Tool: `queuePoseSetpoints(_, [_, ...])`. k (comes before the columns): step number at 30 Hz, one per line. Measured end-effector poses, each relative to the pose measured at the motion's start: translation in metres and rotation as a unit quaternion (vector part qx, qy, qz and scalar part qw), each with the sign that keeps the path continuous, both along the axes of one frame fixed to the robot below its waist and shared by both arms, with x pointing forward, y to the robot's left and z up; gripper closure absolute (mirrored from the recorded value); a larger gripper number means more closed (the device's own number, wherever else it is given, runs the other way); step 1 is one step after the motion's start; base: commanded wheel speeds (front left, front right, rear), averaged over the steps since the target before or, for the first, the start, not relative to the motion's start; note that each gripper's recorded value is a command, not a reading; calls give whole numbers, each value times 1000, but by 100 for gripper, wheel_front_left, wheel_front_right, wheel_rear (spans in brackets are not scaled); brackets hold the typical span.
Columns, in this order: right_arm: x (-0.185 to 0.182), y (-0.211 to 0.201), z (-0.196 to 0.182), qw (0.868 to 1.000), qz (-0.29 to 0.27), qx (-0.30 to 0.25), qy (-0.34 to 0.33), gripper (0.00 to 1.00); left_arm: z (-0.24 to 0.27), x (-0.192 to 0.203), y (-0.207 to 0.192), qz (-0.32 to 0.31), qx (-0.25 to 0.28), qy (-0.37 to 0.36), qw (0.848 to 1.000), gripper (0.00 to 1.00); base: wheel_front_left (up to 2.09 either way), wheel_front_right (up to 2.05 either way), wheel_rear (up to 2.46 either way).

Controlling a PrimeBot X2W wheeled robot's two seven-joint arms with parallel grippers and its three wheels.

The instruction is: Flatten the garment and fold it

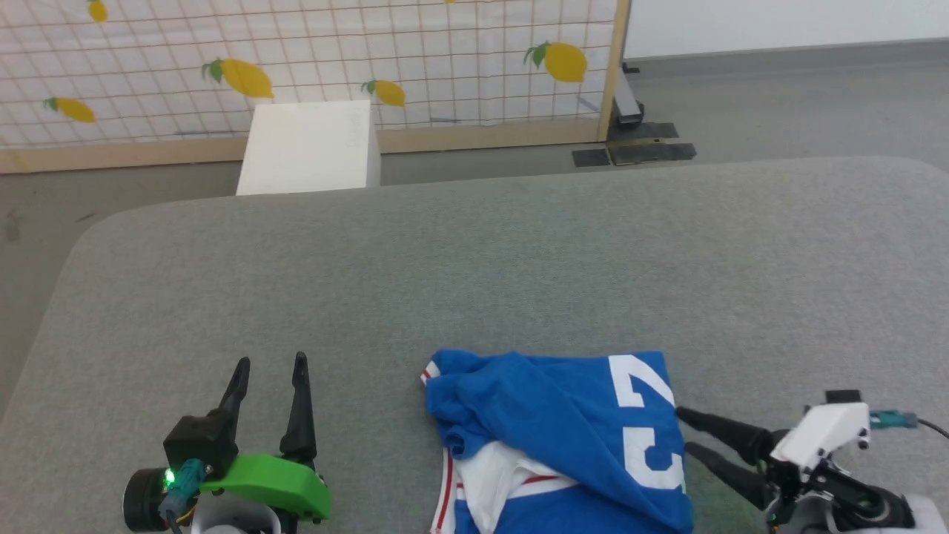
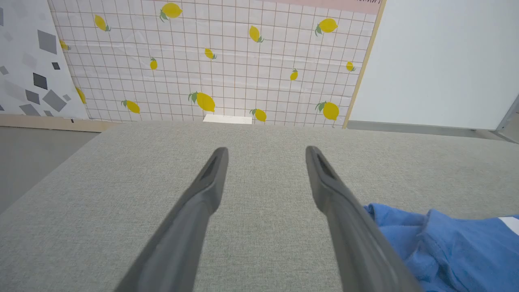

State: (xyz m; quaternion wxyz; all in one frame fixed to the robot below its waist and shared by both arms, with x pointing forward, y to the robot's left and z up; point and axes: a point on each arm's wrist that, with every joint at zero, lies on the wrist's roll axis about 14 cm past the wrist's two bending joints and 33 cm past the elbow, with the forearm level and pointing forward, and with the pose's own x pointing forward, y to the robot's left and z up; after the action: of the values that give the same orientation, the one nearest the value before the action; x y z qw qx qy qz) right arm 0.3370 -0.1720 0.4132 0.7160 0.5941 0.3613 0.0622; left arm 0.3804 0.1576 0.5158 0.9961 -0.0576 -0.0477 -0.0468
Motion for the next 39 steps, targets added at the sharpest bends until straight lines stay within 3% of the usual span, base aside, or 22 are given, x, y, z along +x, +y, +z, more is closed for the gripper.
queuePoseSetpoints(7, [-5,32,-20,992,105,-47,53,0,-4,-4,11,15,2,6,1000,0,0,0,0])
queuePoseSetpoints(8, [-4,35,-21,990,116,-51,56,5,-5,-5,12,18,2,7,1000,0,0,0,0])
queuePoseSetpoints(9, [-4,38,-21,989,126,-53,58,34,-5,-5,14,20,2,8,1000,0,0,0,0])
queuePoseSetpoints(12, [-4,48,-23,985,152,-56,63,97,-7,-7,18,25,2,11,1000,0,0,0,0])
queuePoseSetpoints(17, [-1,57,-21,980,174,-77,52,100,-9,-8,21,30,2,13,999,0,0,0,0])
queuePoseSetpoints(21, [15,43,-9,971,171,-166,7,100,-8,-5,20,29,2,11,1000,0,0,0,0])
queuePoseSetpoints(24, [28,14,1,934,179,-307,-35,100,-7,-1,15,21,1,9,1000,0,0,0,0])
queuePoseSetpoints(28, [36,-43,16,852,177,-488,-64,100,-4,9,3,6,1,4,1000,0,0,0,0])
queuePoseSetpoints(33, [50,-98,50,775,145,-610,-78,100,4,29,-23,-29,1,-11,1000,0,0,0,0])
queuePoseSetpoints(39, [58,-160,86,706,98,-698,-69,100,13,61,-64,-82,7,-33,996,0,0,0,0])
